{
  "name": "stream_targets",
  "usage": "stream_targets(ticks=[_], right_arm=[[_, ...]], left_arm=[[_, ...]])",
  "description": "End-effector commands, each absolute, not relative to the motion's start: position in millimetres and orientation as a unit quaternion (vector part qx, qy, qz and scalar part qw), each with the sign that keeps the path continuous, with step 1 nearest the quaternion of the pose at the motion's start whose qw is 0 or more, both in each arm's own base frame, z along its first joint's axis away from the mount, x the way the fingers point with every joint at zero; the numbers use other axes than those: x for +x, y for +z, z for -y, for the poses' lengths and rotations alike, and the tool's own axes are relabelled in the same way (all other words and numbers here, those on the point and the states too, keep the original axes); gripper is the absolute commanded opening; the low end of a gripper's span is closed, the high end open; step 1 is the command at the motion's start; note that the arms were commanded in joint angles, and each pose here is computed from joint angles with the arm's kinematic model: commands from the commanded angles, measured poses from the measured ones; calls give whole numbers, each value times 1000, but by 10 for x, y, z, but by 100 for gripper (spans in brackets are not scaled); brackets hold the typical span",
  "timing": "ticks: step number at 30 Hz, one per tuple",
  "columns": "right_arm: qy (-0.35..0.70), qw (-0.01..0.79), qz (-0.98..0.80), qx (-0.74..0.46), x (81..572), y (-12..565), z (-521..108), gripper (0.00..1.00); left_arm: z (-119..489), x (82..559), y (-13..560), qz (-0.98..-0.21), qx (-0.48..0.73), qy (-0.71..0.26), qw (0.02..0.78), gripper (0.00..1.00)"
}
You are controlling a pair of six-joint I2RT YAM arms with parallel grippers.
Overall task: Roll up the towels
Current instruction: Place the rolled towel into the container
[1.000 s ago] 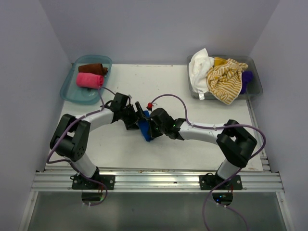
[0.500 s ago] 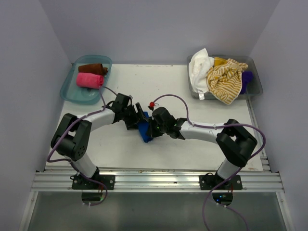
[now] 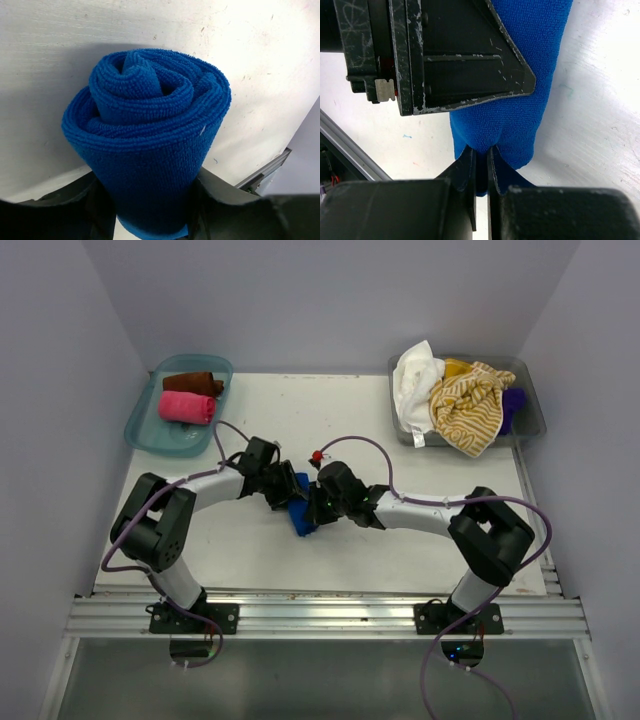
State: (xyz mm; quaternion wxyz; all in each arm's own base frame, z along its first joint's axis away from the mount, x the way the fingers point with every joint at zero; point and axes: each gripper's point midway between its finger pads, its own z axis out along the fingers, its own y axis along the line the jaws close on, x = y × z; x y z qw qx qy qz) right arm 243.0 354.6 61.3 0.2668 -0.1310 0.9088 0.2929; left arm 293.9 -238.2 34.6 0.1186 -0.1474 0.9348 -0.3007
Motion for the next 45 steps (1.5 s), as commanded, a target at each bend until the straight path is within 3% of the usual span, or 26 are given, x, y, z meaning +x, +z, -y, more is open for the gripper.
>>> stream_targets(ticks=[1,3,4,5,7,10,15,20,27,33,45], right_arm=[[297,266,-908,-129,2443,613,-3557,6],[299,276,-904,-129,2476,690,-3565,26],[285,273,-910,-128,2460,671,-3498,48],[283,280,-909,-127,2479,728,-3485,56],[274,295,-907,-124,2497,907,-3384,70],[258,337,-898,-116,2543,1268,-3189,77],[210,400,-889,-77,2648,1664,-2690,80],[178,423,-887,-45,2660,1774,-2333,81],[183,409,-893,-40,2621,1667,-2341,81],[188,398,-896,-53,2625,1623,-2418,81],[205,366,-905,-67,2609,1460,-2573,81]], left_arm=[[2420,3018,405,-931,-143,-306,139,47],[2415,3017,433,-931,-146,-304,137,41],[2421,3048,478,-930,-146,-306,141,38],[2406,3038,494,-931,-148,-303,137,36],[2386,3082,566,-929,-152,-307,141,30],[2304,3161,728,-923,-161,-316,149,26],[2018,3397,1216,-900,-188,-348,181,24],[1409,3857,2033,-871,-223,-344,269,24],[-320,4488,2693,-784,-384,-286,395,24],[-936,4805,2514,-735,-465,-274,410,24],[-1292,5098,1691,-718,-539,-237,371,25]])
